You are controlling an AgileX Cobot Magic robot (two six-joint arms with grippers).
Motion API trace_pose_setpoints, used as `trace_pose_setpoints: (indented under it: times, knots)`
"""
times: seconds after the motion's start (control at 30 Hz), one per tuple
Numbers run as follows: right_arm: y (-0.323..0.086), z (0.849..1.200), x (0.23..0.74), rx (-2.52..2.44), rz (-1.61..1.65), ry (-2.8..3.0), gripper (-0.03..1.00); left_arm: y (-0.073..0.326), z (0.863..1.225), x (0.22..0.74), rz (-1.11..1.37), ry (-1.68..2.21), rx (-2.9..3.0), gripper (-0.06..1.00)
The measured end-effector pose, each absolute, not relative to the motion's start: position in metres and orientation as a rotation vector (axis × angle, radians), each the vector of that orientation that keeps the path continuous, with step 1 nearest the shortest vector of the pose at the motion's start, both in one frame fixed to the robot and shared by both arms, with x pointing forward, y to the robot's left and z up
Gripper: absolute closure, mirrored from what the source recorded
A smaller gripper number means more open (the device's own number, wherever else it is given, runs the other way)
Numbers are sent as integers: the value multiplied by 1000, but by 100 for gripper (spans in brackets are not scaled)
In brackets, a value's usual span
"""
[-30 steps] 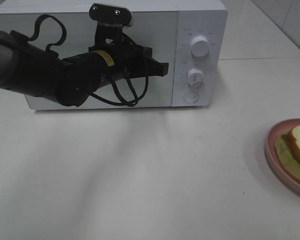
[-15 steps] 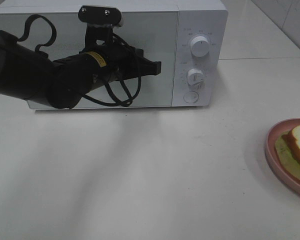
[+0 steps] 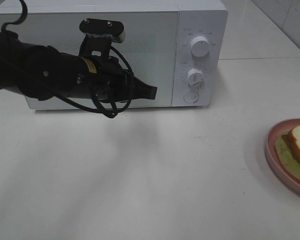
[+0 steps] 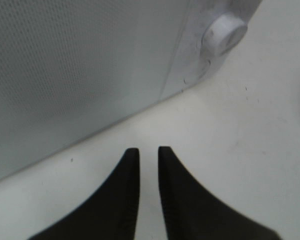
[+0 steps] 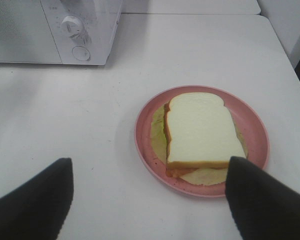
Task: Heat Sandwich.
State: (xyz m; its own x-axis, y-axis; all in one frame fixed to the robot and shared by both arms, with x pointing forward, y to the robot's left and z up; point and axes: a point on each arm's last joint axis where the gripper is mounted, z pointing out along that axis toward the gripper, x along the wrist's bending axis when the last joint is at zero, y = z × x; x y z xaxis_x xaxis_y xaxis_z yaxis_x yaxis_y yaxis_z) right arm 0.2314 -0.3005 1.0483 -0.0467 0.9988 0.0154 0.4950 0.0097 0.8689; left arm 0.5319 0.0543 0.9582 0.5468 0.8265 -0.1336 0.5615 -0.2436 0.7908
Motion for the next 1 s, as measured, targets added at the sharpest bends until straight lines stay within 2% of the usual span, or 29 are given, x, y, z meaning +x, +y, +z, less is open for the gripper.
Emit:
trace_pose_setpoints:
  times: [0.03, 0.07, 0.1, 0.13, 0.17, 0.23, 0.37, 1.0]
  knots:
    - [-301, 1048, 231, 1559, 957, 1619, 21, 56, 960, 528, 373, 1139, 1970, 71]
    - [-301, 1048, 231, 1559, 957, 1619, 21, 60, 965, 522, 333, 1160, 2025, 45]
    - [-301, 1048, 231, 1559, 957, 1619, 21, 62, 967, 518, 312, 1171, 2056, 30]
    - [-301, 1048, 231, 1559, 957, 1619, 21, 63, 967, 515, 289, 1184, 2089, 19]
    - [-301, 1048, 231, 1559, 957, 1619, 21, 63, 967, 515, 289, 1184, 2089, 19]
    - [-301, 1048, 231, 1559, 957, 1619, 21, 68, 970, 506, 234, 1212, 2166, 1]
    - [-301, 1048, 231, 1559, 957, 1619, 21, 74, 975, 496, 173, 1240, 2248, -3]
    - [-301, 1048, 231, 1559, 957, 1619, 21, 106, 975, 464, -114, 1472, 2573, -3]
